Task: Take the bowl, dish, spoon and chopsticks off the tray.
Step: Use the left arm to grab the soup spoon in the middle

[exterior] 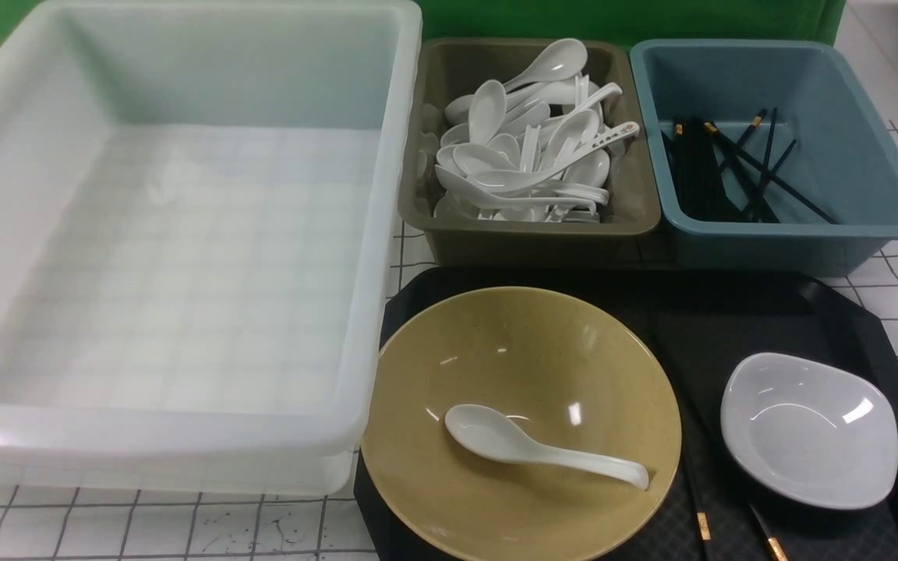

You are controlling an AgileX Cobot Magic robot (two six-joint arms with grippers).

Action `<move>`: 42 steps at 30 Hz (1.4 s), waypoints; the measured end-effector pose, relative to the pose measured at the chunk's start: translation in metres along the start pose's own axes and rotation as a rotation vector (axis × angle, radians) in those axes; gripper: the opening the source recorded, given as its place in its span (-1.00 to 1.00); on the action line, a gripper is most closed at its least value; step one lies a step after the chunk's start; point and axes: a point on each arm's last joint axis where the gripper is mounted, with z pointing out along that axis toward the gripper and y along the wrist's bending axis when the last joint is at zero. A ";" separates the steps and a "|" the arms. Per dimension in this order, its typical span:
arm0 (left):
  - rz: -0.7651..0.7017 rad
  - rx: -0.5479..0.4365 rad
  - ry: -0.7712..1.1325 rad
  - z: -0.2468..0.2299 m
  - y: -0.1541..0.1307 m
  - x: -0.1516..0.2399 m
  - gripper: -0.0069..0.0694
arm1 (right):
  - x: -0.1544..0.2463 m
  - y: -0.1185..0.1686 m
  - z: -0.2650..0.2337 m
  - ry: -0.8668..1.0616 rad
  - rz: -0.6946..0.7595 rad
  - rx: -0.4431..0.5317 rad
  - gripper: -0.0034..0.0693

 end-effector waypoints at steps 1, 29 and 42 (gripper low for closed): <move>-0.024 0.004 -0.011 0.000 0.000 -0.001 -0.85 | -0.002 0.000 0.000 -0.022 0.010 -0.005 -0.63; 0.142 0.012 1.404 0.153 -0.056 0.083 -0.85 | 0.008 -0.010 0.095 1.302 -0.111 0.020 -0.66; 0.518 0.996 1.728 0.129 -0.189 0.208 -0.31 | 0.038 0.028 0.082 1.416 -0.082 -0.462 -0.80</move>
